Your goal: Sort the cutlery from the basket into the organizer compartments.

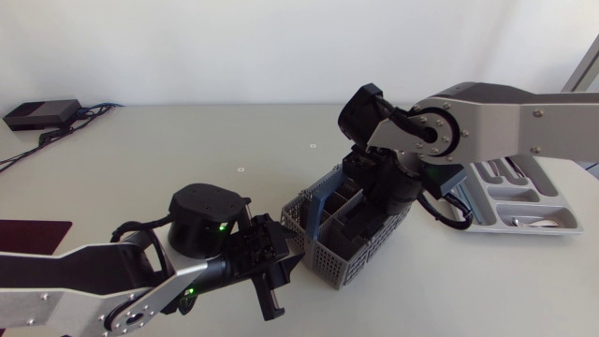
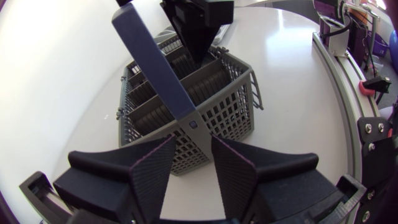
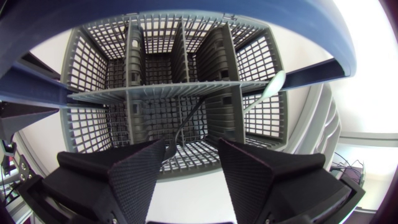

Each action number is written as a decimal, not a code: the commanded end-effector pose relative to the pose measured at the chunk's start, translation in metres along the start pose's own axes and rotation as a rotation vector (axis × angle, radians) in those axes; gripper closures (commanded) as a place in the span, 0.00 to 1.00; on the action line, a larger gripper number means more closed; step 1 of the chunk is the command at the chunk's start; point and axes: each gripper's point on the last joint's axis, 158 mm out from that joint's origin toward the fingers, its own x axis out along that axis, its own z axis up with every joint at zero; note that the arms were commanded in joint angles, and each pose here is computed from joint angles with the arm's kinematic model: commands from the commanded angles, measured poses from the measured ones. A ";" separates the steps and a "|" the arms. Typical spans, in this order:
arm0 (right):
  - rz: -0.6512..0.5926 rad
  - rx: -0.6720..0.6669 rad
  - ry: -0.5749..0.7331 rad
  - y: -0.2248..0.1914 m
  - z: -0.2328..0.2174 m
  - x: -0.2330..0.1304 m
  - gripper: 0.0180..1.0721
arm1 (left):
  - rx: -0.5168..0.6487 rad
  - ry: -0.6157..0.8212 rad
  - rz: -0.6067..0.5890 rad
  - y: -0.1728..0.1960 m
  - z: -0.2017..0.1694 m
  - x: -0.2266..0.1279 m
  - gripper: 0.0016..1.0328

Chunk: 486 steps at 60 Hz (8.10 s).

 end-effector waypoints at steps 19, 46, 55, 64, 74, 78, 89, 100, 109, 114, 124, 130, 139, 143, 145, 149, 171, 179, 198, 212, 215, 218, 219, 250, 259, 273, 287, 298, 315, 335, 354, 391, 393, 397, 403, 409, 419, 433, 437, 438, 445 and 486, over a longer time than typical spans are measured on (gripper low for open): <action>0.003 -0.059 0.098 0.006 -0.025 0.000 0.41 | 0.035 -0.015 0.010 -0.001 0.013 0.001 0.60; 0.074 -0.188 -0.155 -0.003 0.006 -0.030 0.40 | 0.027 -0.012 0.029 0.003 0.008 -0.006 0.60; 0.164 -0.277 -0.207 0.003 0.004 -0.036 0.40 | 0.032 -0.013 0.033 0.003 0.009 -0.006 0.60; 0.214 -0.389 -0.252 0.015 -0.001 -0.037 0.40 | 0.032 -0.011 0.030 0.002 0.009 -0.007 0.60; 0.242 -0.499 -0.293 0.023 -0.003 -0.040 0.40 | 0.034 -0.012 0.029 0.001 0.009 -0.008 0.60; 0.233 -0.531 -0.306 0.022 -0.002 -0.040 0.40 | 0.033 -0.010 0.029 0.001 0.008 -0.008 0.60; 0.231 -0.636 -0.345 0.021 0.001 -0.043 0.40 | 0.033 -0.011 0.030 0.001 0.008 -0.008 0.60; 0.237 -0.729 -0.340 0.025 -0.004 -0.038 0.40 | 0.031 -0.008 0.031 0.002 0.007 -0.008 0.60; 0.231 -0.780 -0.346 0.026 -0.006 -0.038 0.40 | 0.034 -0.007 0.034 0.003 0.006 -0.008 0.60; 0.230 -0.807 -0.347 0.027 -0.007 -0.038 0.41 | 0.037 -0.007 0.031 0.002 0.006 -0.008 0.60; 0.219 -0.854 -0.349 0.028 -0.008 -0.038 0.41 | 0.038 -0.010 0.029 0.001 0.007 -0.008 0.60; 0.202 -0.876 -0.345 0.026 -0.007 -0.038 0.44 | 0.038 -0.010 0.031 0.002 0.007 -0.008 0.60; 0.178 -0.925 -0.330 0.026 -0.009 -0.036 0.46 | 0.040 -0.011 0.033 0.002 0.007 -0.006 0.60; 0.166 -0.947 -0.320 0.025 -0.011 -0.034 0.48 | 0.042 -0.009 0.030 0.001 0.006 -0.005 0.60; 0.166 -0.956 -0.316 0.027 -0.012 -0.034 0.51 | 0.042 -0.009 0.030 0.001 0.006 -0.005 0.60; 0.156 -0.978 -0.308 0.027 -0.013 -0.032 0.56 | 0.042 -0.008 0.029 0.001 0.006 -0.005 0.60; 0.129 -1.043 -0.288 0.029 -0.012 -0.030 0.61 | 0.043 -0.006 0.027 0.000 0.005 -0.004 0.60; 0.119 -1.075 -0.277 0.031 -0.014 -0.029 0.66 | 0.043 -0.004 0.026 0.000 0.005 -0.004 0.60; 0.120 -1.134 -0.235 0.037 -0.019 -0.021 0.66 | 0.043 0.000 0.022 -0.002 0.003 -0.003 0.60; 0.121 -1.167 -0.208 0.042 -0.022 -0.016 0.66 | 0.046 0.002 0.019 -0.003 0.002 -0.003 0.60; 0.118 -1.175 -0.202 0.042 -0.023 -0.015 0.66 | 0.047 0.001 0.020 -0.003 0.002 -0.003 0.60; 0.121 -1.177 -0.196 0.042 -0.024 -0.014 0.66 | 0.050 0.001 0.020 -0.003 0.002 -0.003 0.60; 0.120 -1.178 -0.192 0.042 -0.025 -0.013 0.66 | 0.050 0.002 0.019 -0.003 0.002 -0.003 0.60; 0.095 -1.239 -0.106 0.032 -0.033 -0.003 0.66 | 0.053 0.002 0.018 -0.004 0.001 -0.003 0.60; 0.094 -1.252 -0.084 0.032 -0.037 0.001 0.67 | 0.053 0.004 0.016 -0.004 0.000 -0.003 0.60; 0.104 -1.267 -0.047 0.032 -0.042 0.005 0.79 | 0.056 0.000 0.019 -0.004 0.001 -0.003 0.60; 0.117 -1.272 -0.018 0.033 -0.050 0.014 0.84 | 0.057 0.000 0.017 -0.004 0.001 -0.003 0.60; 0.100 -1.268 -0.041 0.037 -0.049 0.021 0.84 | 0.056 0.000 0.019 -0.004 0.001 -0.003 0.60; 0.053 -1.224 -0.120 0.044 -0.044 0.021 0.95 | 0.059 0.004 0.015 -0.005 0.000 -0.003 0.60; 0.004 -1.117 -0.221 0.044 -0.024 0.006 0.70 | 0.061 -0.001 0.013 -0.006 0.002 -0.003 0.60; -0.048 -0.971 -0.317 0.028 0.002 -0.023 0.53 | 0.063 0.001 0.014 -0.006 0.001 -0.002 0.60; 0.205 -0.599 -0.187 0.019 -0.004 -0.034 0.53 | 0.064 0.000 0.012 -0.007 0.002 -0.002 0.60; 0.226 -0.582 -0.178 0.021 -0.005 -0.035 0.53 | 0.065 -0.001 0.011 -0.007 0.003 -0.002 0.60; 0.244 -0.552 -0.158 0.022 -0.007 -0.035 0.53 | 0.066 -0.001 0.009 -0.008 0.003 -0.002 0.60; 0.286 -0.512 -0.142 0.029 -0.010 -0.036 0.53 | 0.066 -0.001 0.009 -0.008 0.003 -0.002 0.60; 0.303 -0.468 -0.122 0.034 -0.014 -0.038 0.53 | 0.066 -0.001 0.009 -0.008 0.003 -0.002 0.60; 0.317 -0.414 -0.098 0.040 -0.017 -0.032 0.58 | 0.070 -0.005 0.006 -0.010 0.005 -0.002 0.60; 0.333 -0.339 -0.085 0.048 -0.019 -0.024 0.61 | 0.073 -0.003 -0.003 -0.014 0.004 -0.001 0.60; 0.338 -0.333 -0.074 0.053 -0.022 -0.024 0.61 | 0.073 -0.002 0.002 -0.013 0.004 -0.001 0.60; 0.339 -0.332 -0.074 0.054 -0.022 -0.024 0.61 | 0.074 -0.002 0.001 -0.013 0.005 -0.001 0.60; 0.335 -0.326 -0.060 0.059 -0.026 -0.022 0.61 | 0.073 -0.003 0.000 -0.014 0.005 -0.001 0.60; 0.304 -0.256 -0.047 0.049 -0.030 -0.007 0.77 | 0.072 0.001 -0.004 -0.016 0.003 -0.002 0.60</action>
